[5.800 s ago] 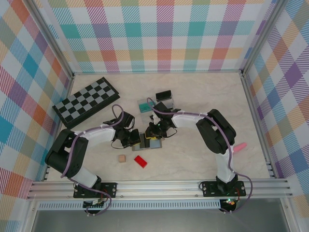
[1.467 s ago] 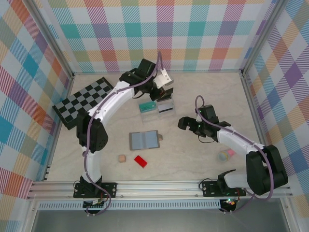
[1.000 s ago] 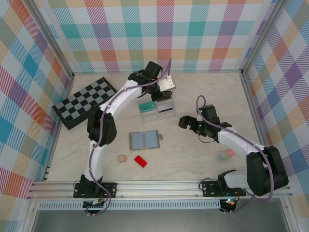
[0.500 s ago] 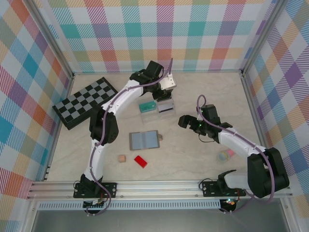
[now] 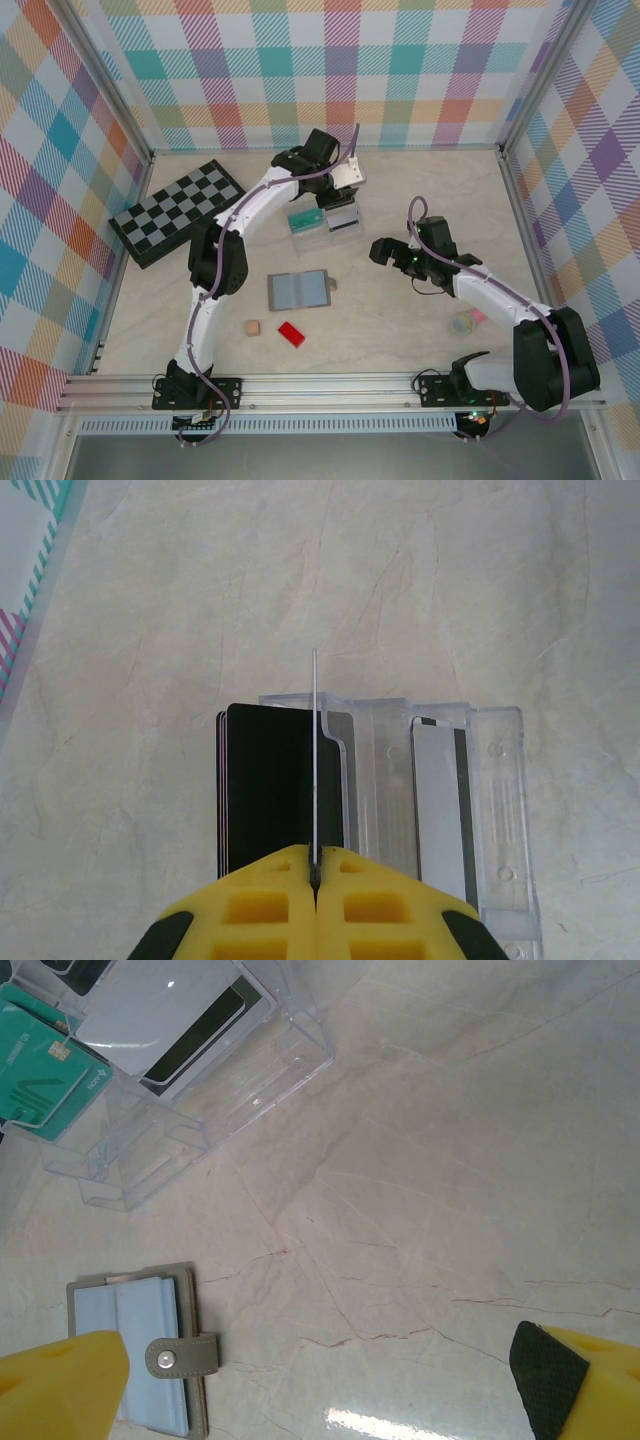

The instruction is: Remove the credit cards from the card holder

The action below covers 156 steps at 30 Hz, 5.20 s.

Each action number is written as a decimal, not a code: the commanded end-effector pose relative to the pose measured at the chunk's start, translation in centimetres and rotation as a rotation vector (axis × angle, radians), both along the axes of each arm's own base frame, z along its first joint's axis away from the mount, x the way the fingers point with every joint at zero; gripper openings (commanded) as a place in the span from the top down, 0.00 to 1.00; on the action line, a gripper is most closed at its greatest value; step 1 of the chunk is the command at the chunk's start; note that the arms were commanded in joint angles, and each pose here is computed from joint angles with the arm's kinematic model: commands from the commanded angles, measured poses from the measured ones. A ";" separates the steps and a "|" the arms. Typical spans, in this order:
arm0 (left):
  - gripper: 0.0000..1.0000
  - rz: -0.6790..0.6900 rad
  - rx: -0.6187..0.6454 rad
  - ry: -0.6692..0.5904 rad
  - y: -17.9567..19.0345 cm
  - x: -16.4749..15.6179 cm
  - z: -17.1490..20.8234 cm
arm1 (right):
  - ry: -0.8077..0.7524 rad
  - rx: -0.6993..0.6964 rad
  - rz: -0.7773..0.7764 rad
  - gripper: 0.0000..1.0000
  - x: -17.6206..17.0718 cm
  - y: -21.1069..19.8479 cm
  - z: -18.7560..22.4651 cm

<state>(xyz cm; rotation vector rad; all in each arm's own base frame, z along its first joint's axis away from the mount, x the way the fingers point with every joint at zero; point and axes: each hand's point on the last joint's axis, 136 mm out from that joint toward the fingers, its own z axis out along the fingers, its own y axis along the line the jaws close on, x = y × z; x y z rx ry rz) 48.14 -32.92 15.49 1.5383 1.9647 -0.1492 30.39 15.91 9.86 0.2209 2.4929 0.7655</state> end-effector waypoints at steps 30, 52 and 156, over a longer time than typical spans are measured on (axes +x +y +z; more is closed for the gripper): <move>0.59 0.236 -0.193 -0.075 2.3 1.6 7.3 | -0.013 0.006 0.013 0.00 0.1 0.0 0.0; 0.18 1.189 -0.563 0.243 16.6 -13.6 2.4 | 0.015 0.028 0.164 0.00 -0.3 4.9 -0.4; 0.00 1.523 -0.593 -0.232 30.6 -18.2 8.3 | -0.353 -0.681 -0.215 0.00 1.8 -3.3 14.7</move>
